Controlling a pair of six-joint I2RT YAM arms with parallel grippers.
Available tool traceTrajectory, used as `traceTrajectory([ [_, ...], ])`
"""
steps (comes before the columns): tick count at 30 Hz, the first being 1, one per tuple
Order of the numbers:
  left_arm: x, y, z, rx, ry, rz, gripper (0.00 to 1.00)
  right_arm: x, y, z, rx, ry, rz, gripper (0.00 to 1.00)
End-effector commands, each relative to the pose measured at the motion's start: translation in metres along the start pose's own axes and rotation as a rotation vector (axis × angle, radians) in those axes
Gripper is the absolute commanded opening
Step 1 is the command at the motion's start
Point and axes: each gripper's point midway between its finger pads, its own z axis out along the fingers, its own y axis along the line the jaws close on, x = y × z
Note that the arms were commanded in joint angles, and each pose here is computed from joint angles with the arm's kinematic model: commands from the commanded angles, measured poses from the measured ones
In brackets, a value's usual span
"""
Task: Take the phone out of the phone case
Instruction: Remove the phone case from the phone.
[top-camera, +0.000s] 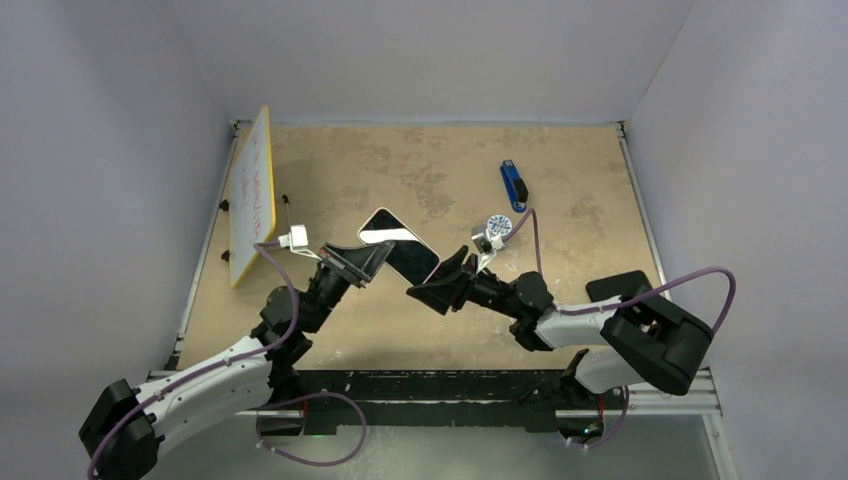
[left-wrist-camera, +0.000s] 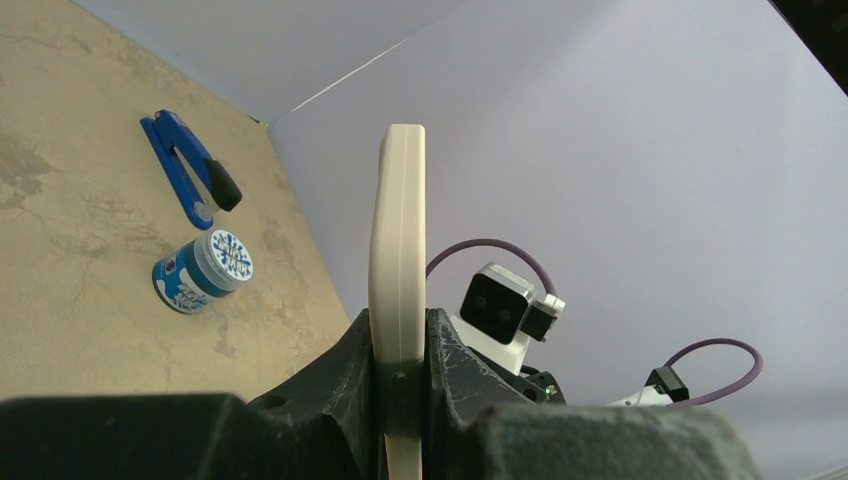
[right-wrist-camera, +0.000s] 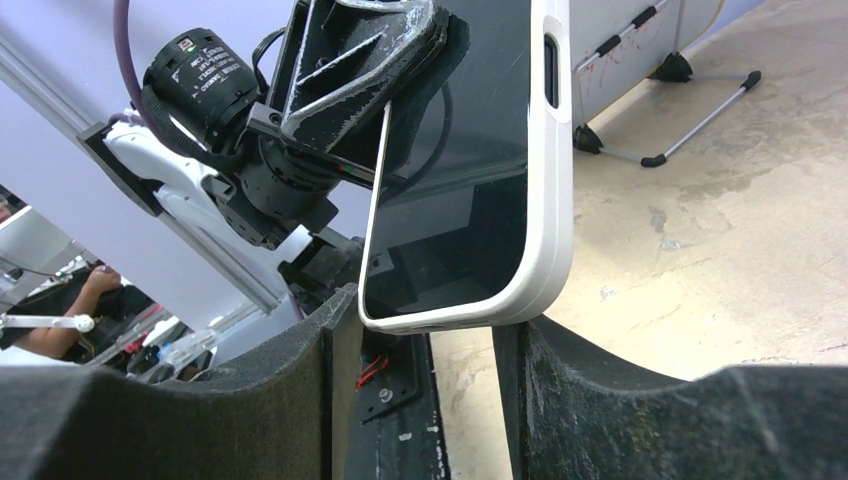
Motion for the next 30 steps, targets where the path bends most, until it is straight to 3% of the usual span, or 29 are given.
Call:
traceTrajectory([
  [1,-0.018,-0.034,0.0,0.112,-0.059,-0.063,0.0,-0.05,0.044,0.0,-0.182,-0.209,-0.092,0.52],
  [22,-0.019,-0.027,0.0,0.083,-0.07,-0.049,0.0,-0.072,0.062,-0.005,-0.216,-0.275,-0.104,0.51],
  [30,-0.015,-0.024,0.002,0.06,-0.05,-0.059,0.0,-0.06,0.058,-0.001,-0.23,-0.228,-0.147,0.34],
])
